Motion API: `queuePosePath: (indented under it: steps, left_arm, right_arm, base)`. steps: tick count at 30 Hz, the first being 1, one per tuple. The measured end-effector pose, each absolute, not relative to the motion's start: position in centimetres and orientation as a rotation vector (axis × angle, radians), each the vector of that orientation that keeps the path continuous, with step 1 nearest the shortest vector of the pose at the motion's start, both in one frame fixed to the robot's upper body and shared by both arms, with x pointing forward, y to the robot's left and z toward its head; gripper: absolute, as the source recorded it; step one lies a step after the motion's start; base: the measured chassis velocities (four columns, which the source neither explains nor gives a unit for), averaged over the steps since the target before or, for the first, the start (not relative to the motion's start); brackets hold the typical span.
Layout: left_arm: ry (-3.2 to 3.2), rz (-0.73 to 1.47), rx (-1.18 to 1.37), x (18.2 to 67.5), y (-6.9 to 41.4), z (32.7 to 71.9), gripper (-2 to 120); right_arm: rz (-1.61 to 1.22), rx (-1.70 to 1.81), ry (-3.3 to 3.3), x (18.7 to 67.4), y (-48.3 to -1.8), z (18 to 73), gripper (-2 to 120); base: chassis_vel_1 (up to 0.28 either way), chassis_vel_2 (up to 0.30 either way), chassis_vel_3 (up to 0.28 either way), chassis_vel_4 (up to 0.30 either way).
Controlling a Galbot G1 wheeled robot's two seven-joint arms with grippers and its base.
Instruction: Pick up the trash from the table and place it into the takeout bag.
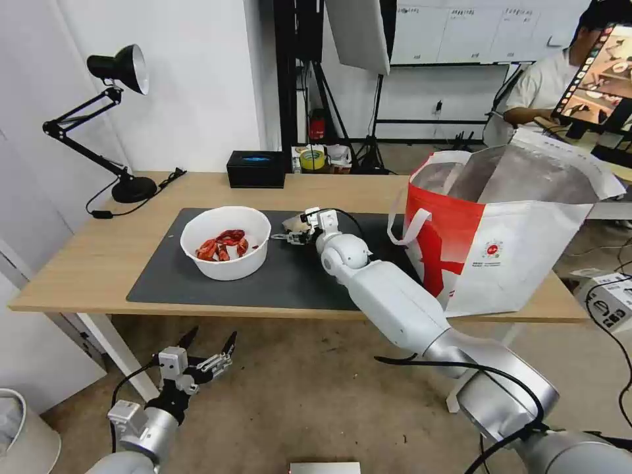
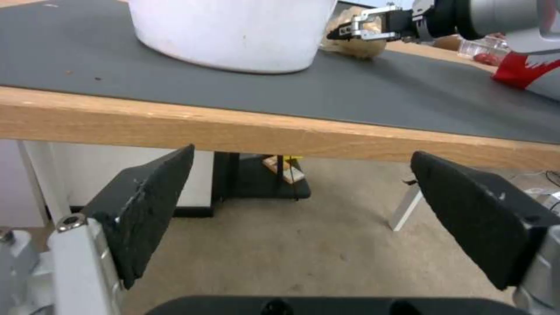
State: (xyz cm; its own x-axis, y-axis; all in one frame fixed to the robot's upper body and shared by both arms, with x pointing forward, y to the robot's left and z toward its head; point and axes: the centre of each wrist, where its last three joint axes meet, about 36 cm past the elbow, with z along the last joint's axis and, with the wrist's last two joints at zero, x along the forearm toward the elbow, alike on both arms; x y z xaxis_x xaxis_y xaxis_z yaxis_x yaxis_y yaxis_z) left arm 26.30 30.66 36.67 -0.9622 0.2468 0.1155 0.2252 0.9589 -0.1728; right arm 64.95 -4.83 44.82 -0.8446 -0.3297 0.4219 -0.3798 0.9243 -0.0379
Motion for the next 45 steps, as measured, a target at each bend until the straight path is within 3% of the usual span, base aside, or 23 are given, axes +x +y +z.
queuePosePath:
  steps: [3,12,14,16,19,23,39,45]
  left_arm:
    - [-2.975,0.239,-0.359,26.2,30.7,36.7,100]
    - [-2.98,0.24,-0.364,26.3,30.6,36.9,100]
    - [-2.981,0.242,-0.367,26.4,30.5,36.9,100]
    - [-2.981,0.242,-0.367,26.4,30.5,36.9,100]
    - [-2.977,0.241,-0.369,26.3,30.4,36.8,100]
    - [-2.976,0.238,-0.373,26.2,30.4,36.9,100]
    - [-2.971,0.227,-0.392,25.7,30.1,37.4,100]
    - [-2.975,0.22,-0.396,25.6,30.0,37.7,100]
  right_arm:
    - [0.158,0.519,-2.661,64.8,-4.7,44.6,80]
    - [0.135,0.531,-2.652,64.3,-4.9,44.5,52]
    - [0.132,0.533,-2.65,64.0,-5.1,44.2,40]
    - [0.129,0.535,-2.65,63.8,-5.2,44.1,37]
    - [0.124,0.547,-2.666,63.0,-5.8,44.2,21]
    - [0.116,0.558,-2.711,61.7,-6.6,44.5,11]
    - [0.04,0.728,-3.051,53.2,-12.2,53.1,7]
    - [0.039,0.674,-3.212,48.9,-16.9,56.7,7]
  base:
    - [0.0,0.0,0.0,0.0]
    - [0.0,0.0,0.0,0.0]
    - [0.0,0.0,0.0,0.0]
    - [0.0,0.0,0.0,0.0]
    - [0.0,0.0,0.0,0.0]
    - [0.0,0.0,0.0,0.0]
    - [0.0,0.0,0.0,0.0]
    - [0.0,0.0,0.0,0.0]
